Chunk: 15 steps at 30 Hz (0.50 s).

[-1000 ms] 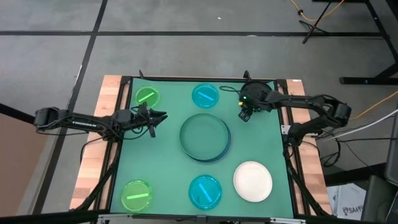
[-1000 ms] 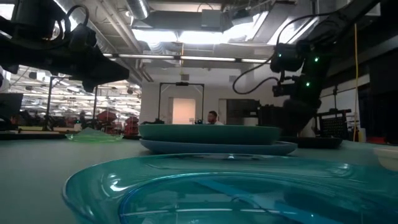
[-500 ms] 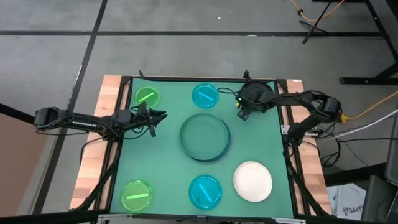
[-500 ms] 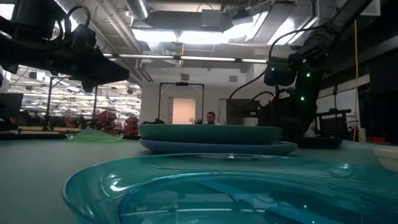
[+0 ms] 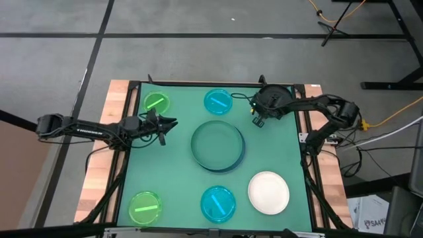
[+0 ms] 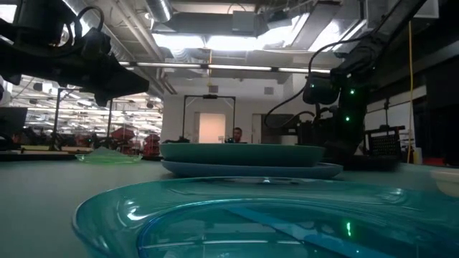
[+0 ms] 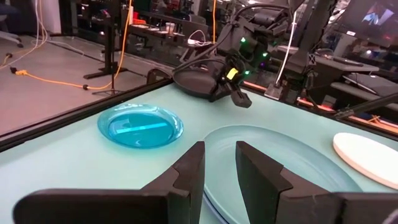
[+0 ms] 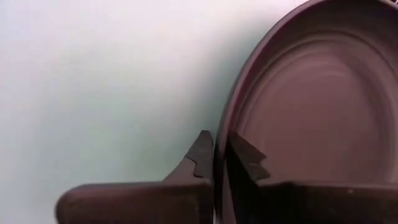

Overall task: Stack plastic plates
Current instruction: Stack the black plate on top of the green plate

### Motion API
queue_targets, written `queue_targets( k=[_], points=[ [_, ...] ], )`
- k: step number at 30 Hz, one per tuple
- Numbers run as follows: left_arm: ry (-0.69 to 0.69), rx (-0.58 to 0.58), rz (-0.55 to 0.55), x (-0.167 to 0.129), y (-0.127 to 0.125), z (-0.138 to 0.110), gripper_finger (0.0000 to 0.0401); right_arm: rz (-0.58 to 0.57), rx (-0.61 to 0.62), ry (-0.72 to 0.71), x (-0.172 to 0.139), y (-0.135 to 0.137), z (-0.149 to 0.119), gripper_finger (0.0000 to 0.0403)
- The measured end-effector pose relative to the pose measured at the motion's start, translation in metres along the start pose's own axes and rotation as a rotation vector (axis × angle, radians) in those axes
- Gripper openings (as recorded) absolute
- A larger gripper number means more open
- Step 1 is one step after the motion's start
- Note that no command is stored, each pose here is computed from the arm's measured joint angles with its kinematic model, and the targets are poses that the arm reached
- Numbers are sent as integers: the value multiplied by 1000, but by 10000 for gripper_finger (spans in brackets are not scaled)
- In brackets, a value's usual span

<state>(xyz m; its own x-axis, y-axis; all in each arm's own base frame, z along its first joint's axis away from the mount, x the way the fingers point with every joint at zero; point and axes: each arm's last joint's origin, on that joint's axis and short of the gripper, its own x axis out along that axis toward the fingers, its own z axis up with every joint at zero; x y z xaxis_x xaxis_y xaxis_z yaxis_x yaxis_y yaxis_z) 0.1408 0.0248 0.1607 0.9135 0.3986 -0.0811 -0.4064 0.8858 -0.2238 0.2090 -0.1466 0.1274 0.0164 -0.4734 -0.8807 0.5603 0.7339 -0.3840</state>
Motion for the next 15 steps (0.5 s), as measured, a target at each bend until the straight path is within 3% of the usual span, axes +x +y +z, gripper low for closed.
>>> queue_targets(
  k=[6, 15],
  points=[
    [1, 0, -3, 0, 0, 0, 85, -14, -65, -23, -7, 7, 6, 5],
    [13, 3, -33, -1, -5, -2, 85, 28, -198, -175, -44, 44, 32, 1]
  ],
)
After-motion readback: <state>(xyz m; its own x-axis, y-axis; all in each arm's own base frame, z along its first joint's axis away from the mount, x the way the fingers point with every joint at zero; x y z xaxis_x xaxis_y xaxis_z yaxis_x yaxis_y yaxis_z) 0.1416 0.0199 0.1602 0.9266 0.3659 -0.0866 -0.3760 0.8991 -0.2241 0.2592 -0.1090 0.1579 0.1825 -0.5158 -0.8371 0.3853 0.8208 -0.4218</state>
